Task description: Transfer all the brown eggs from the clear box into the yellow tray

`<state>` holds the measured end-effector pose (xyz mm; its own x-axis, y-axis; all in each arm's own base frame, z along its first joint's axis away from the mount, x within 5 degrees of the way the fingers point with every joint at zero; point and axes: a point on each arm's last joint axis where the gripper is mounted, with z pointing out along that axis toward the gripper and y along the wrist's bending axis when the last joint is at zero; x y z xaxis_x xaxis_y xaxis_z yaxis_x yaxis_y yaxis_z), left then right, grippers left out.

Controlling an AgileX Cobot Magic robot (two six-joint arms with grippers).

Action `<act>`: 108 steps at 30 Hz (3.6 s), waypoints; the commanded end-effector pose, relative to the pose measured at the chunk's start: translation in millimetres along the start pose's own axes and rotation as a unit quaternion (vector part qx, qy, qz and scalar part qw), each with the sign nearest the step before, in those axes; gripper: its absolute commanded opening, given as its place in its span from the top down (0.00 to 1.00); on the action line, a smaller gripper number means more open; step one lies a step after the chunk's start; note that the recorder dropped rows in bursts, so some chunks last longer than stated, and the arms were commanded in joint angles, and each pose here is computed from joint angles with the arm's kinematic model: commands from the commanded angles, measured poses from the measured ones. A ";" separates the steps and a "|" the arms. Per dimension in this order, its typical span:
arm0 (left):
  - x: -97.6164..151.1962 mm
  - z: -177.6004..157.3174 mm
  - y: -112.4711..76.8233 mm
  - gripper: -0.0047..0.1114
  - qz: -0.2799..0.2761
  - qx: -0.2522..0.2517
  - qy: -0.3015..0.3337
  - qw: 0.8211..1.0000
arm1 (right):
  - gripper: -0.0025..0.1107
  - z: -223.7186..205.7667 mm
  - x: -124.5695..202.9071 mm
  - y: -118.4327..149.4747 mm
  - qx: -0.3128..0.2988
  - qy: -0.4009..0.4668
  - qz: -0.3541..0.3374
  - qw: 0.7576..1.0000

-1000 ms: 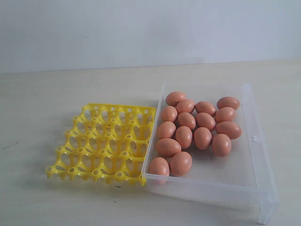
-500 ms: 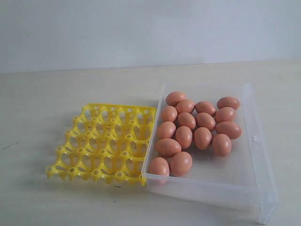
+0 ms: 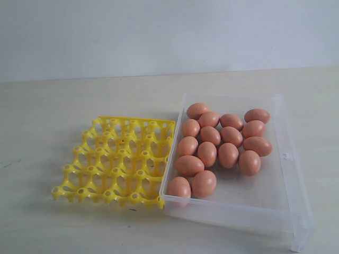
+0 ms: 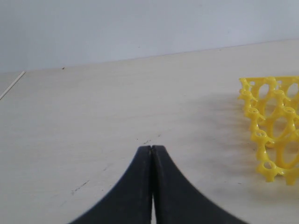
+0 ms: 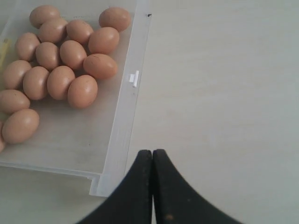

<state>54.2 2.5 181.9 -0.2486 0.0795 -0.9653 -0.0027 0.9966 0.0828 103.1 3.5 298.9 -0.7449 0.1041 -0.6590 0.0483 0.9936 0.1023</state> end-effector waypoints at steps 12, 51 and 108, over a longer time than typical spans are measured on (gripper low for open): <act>-2.7 -0.8 0.0 0.96 -0.006 0.000 -0.012 1.000 | 0.74 51.4 -4.0 27.4 -0.083 0.193 -0.071 0.975; -2.7 -0.8 0.0 0.96 -0.006 0.000 -0.012 1.000 | 0.56 236.3 -81.2 154.5 -0.099 0.285 -0.176 0.937; -2.7 -0.8 0.0 0.96 -0.006 0.000 -0.012 1.000 | 0.44 277.9 -94.9 130.1 -0.065 0.295 -0.085 0.949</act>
<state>54.2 2.5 181.9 -0.2486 0.0795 -0.9653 -0.0027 0.9966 0.0828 365.2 133.4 173.5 -0.9753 -0.1707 -0.1403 -0.1865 0.9764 0.1087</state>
